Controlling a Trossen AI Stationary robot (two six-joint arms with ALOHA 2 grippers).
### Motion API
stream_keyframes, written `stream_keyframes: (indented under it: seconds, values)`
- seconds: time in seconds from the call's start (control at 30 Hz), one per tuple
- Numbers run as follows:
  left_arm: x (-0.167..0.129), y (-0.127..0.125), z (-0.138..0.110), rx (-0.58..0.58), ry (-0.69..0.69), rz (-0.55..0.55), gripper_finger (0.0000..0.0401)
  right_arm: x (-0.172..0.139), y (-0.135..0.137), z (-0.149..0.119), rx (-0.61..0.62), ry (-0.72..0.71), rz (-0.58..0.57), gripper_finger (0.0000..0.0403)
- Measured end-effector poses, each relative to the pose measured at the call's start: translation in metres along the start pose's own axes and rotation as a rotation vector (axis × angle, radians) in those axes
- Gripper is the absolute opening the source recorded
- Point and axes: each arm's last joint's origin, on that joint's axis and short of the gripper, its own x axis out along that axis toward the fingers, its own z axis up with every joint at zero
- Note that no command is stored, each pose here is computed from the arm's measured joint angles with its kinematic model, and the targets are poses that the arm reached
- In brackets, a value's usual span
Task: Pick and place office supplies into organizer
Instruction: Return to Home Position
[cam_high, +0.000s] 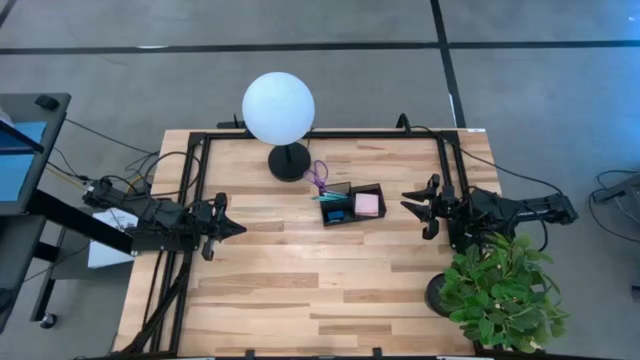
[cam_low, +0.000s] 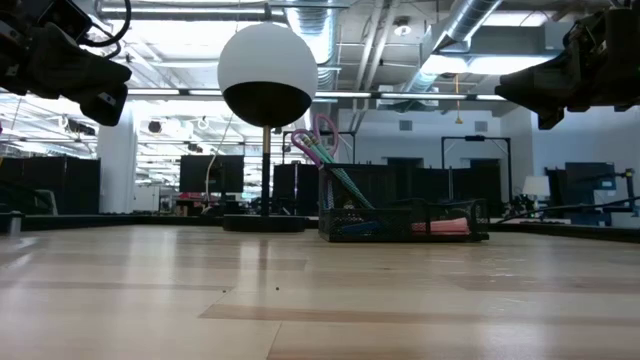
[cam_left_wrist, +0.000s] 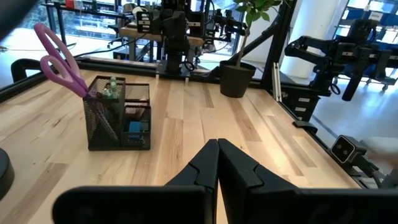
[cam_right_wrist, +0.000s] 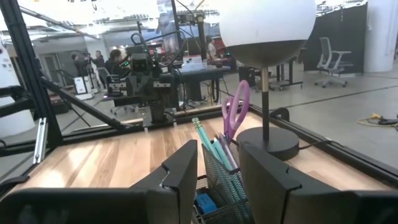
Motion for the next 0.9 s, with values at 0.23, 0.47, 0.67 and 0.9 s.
stream_keyframes:
  seconds: [0.23,0.47,0.67,0.9]
  values:
    - [0.0,0.0,0.0,0.0,0.0,0.0,0.0,0.0,0.0,0.0,0.0,0.0,0.0,0.0113]
    - [0.0,0.0,-0.0001,0.0,0.0,0.0,0.0,0.0,0.0,0.0,0.0,0.0,0.0,0.0113]
    - [0.0001,0.0,-0.0003,0.007,0.001,0.001,0.0,0.0,0.0,0.0,0.0,0.0,0.0,0.0113]
    - [0.0001,0.0,-0.0003,0.008,0.001,0.001,0.0,0.0,0.0,-0.0002,0.0,0.001,0.0,0.0113]
